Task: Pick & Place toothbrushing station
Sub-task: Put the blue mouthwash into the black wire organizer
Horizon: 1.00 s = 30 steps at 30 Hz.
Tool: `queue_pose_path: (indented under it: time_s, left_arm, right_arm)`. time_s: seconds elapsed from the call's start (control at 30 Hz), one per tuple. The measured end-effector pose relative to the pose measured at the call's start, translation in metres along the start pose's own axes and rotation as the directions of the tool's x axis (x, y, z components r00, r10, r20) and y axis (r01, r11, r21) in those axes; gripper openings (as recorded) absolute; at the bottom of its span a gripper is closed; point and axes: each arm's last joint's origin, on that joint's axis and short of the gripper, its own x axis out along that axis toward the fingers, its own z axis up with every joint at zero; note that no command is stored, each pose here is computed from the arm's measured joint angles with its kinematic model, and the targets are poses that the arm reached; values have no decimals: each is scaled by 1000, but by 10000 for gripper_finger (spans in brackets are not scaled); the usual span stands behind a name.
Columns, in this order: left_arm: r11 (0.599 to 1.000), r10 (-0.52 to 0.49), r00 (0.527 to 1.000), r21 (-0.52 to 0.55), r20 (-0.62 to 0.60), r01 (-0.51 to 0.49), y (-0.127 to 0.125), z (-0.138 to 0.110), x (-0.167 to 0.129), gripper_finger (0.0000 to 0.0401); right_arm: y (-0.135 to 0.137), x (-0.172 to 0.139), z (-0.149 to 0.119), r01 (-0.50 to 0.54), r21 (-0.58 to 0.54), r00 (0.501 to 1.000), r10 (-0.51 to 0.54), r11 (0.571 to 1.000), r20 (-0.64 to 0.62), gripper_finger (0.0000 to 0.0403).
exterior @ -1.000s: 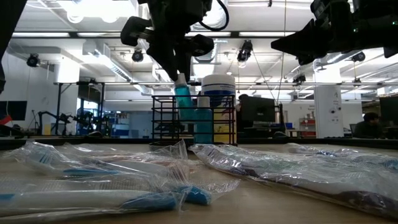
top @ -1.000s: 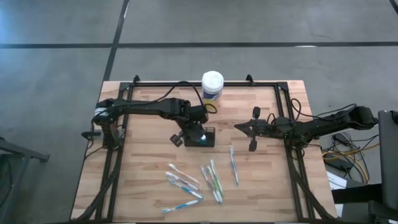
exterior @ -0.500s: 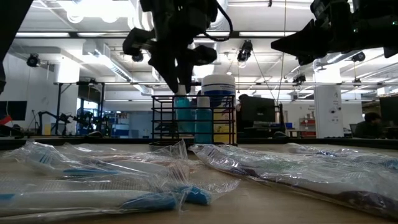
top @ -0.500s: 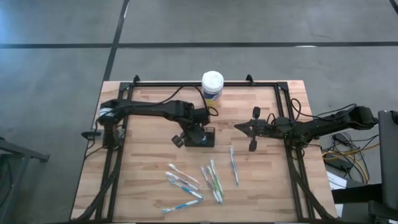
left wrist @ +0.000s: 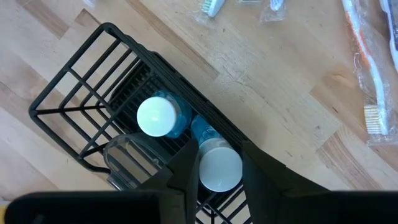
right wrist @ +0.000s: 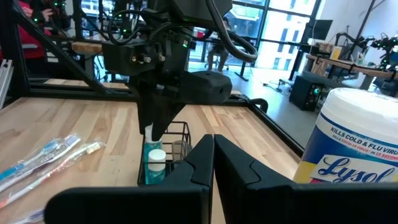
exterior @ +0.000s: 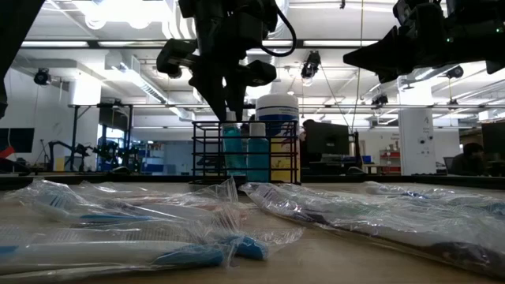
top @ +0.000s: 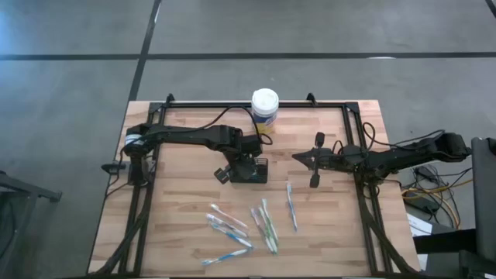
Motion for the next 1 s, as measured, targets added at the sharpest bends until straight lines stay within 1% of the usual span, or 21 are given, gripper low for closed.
queue_pose_path:
  time_s: [0.4,0.83,1.0]
  left_arm:
    - [1000,26,1000,5,11,-26,3,1,1,96]
    - [1000,9,1000,5,2,-9,1,0,2,95]
    - [1000,-10,1000,4,-19,10,4,-1,14,95]
  right_arm:
    - [0,0,0,1,2,1000,-1,1000,0,8]
    - [0,0,0,1,-2,1000,-1,1000,0,8]
    - [0,0,0,1,-4,1000,-1,1000,0,8]
